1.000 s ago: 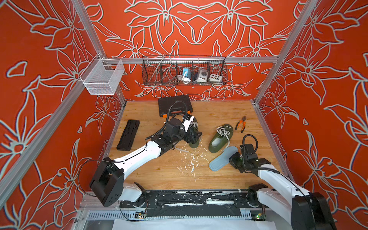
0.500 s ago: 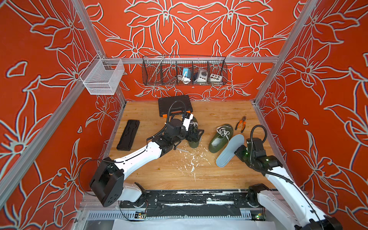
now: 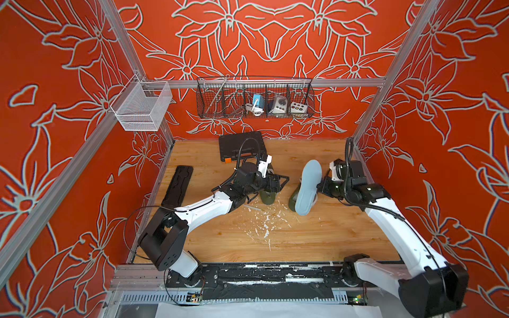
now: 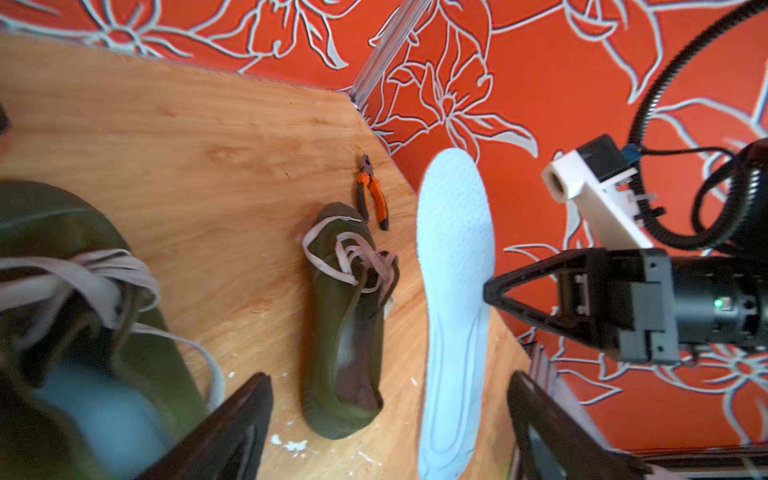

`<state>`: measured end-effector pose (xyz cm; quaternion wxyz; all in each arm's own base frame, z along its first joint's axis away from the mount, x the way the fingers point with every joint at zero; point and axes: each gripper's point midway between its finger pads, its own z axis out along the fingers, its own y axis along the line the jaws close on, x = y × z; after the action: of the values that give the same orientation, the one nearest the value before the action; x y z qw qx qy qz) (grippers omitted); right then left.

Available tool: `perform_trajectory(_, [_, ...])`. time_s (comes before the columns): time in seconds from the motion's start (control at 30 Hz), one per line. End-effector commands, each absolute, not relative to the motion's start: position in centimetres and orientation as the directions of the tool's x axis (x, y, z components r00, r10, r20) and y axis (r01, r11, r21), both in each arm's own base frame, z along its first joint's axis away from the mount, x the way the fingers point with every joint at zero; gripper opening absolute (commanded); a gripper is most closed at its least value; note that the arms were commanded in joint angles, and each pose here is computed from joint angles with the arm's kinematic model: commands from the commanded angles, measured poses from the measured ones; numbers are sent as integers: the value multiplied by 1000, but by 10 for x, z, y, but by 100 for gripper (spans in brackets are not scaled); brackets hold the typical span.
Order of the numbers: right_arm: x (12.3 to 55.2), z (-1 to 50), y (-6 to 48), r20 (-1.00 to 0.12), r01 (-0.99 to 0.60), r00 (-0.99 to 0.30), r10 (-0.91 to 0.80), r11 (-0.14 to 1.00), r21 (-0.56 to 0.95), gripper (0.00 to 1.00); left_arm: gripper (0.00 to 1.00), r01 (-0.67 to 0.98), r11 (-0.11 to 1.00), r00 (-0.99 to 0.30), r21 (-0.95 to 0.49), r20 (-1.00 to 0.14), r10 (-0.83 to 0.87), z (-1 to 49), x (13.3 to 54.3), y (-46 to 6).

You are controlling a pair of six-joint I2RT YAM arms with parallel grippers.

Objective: Insert the insole into the shoe
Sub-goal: Pick up the insole from the center of the board.

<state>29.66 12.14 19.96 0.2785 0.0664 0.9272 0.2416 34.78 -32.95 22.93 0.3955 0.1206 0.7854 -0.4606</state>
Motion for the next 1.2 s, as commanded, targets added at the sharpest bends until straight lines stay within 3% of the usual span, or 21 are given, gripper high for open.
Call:
perform_trajectory(0.0, [298, 223, 155, -535, -210, -836, 124, 829, 519, 0, 85, 563, 414, -686, -716, -684, -250, 254, 351, -337])
perform_trajectory(0.1, [299, 230, 176, -546, -289, -835, 61, 796, 531, 0, 78, 542, 351, -725, -764, -636, -264, 254, 354, -337])
perform_trajectory(0.17, [299, 230, 186, -543, -323, -839, 32, 774, 544, 0, 68, 532, 328, -745, -780, -616, -256, 252, 355, -338])
perform_trajectory(0.27, [298, 231, 200, -539, -364, -842, -4, 741, 564, 0, 54, 530, 333, -753, -780, -613, -239, 248, 357, -341])
perform_trajectory(0.43, [295, 231, 216, -534, -416, -843, -61, 703, 577, 0, 42, 520, 343, -757, -782, -608, -238, 245, 357, -339])
perform_trajectory(0.63, [296, 227, 229, -541, -480, -828, -145, 682, 552, 0, 4, 522, 339, -754, -783, -609, -246, 248, 355, -338])
perform_trajectory(0.7, [299, 227, 231, -555, -501, -815, -170, 688, 526, 0, 0, 517, 339, -753, -786, -606, -255, 249, 355, -336])
perform_trajectory(0.8, [305, 228, 230, -593, -529, -782, -190, 705, 472, 45, 0, 485, 342, -758, -805, -582, -295, 252, 356, -331])
perform_trajectory(0.93, [311, 234, 227, -693, -566, -689, -211, 754, 334, 86, 0, 411, 349, -749, -842, -530, -398, 263, 362, -319])
perform_trajectory(1.0, [312, 242, 230, -760, -588, -622, -186, 752, 297, 99, 0, 361, 351, -735, -864, -496, -463, 267, 366, -309])
perform_trajectory(1.17, [308, 251, 236, -850, -611, -511, -133, 751, 250, 99, 0, 215, 315, -702, -925, -370, -608, 267, 371, -287])
